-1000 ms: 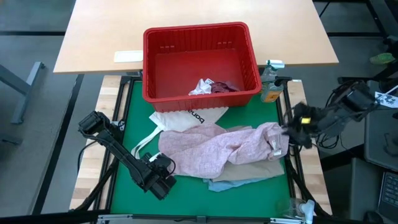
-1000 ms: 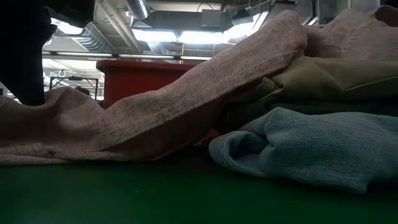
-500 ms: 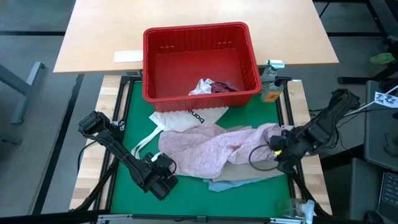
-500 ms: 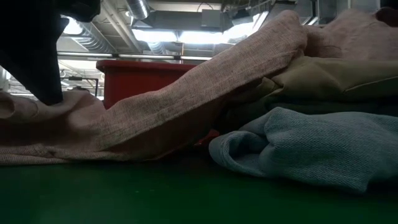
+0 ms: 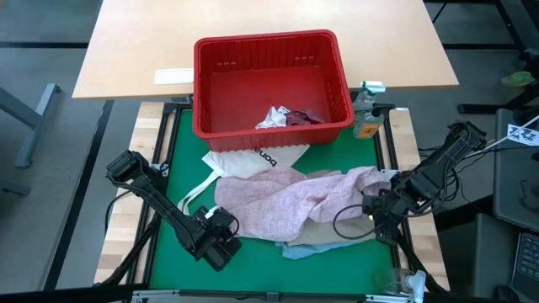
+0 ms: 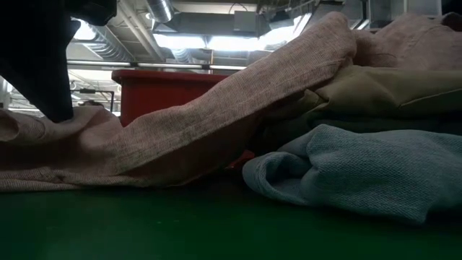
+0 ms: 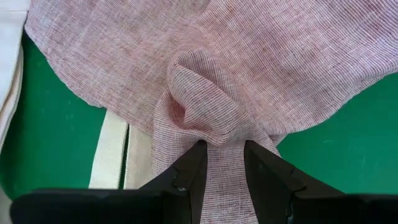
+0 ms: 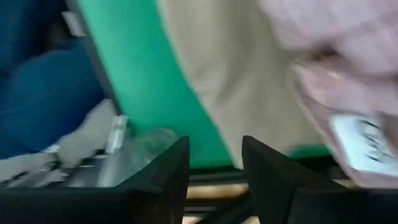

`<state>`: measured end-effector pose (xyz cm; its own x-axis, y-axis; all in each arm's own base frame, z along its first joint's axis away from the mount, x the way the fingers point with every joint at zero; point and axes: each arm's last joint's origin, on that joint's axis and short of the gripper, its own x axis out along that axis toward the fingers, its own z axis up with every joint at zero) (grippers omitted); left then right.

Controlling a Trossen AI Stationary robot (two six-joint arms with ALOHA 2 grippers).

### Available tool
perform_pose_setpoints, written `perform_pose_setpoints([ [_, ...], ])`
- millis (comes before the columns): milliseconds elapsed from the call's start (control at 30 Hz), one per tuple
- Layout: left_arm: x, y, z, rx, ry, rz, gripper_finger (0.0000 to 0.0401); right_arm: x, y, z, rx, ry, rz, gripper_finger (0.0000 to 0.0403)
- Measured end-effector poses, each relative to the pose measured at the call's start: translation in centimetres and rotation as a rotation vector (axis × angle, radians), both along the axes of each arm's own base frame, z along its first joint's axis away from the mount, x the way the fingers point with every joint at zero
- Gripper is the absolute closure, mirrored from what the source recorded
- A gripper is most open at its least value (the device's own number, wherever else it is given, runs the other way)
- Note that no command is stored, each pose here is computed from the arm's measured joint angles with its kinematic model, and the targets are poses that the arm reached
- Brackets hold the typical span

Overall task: Fold laundry
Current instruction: Fold the pink shirt

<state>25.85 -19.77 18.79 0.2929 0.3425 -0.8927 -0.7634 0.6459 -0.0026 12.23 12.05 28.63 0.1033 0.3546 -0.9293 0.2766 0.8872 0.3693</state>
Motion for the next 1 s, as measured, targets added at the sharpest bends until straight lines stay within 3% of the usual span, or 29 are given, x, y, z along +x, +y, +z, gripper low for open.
perform_pose_setpoints([
  [133, 0.0, 0.0, 0.0, 0.0, 0.0, 0.0, 0.03, 0.8, 0.6, 0.4, 0.042, -0.119, 0.004, 0.0258],
  [267, 0.0, 0.0, 0.0, 0.002, -0.001, 0.0, 0.03, 1.2, 0.4, 0.5, -0.035, -0.21, -0.021, 0.0258],
  [433, 0.0, 0.0, 0.0, 0.002, -0.001, -0.001, 0.03, 0.8, -0.4, 0.1, -0.18, -0.214, -0.049, 0.0258],
  [567, 0.0, 0.0, 0.0, 0.011, -0.008, -0.001, 0.03, 0.6, -0.7, 0.0, -0.233, -0.206, -0.054, 0.0258],
  [1000, 0.0, 0.0, 0.0, 0.018, -0.013, -0.001, 0.03, 0.9, -0.6, -1.2, -0.254, -0.254, -0.074, 0.0258],
])
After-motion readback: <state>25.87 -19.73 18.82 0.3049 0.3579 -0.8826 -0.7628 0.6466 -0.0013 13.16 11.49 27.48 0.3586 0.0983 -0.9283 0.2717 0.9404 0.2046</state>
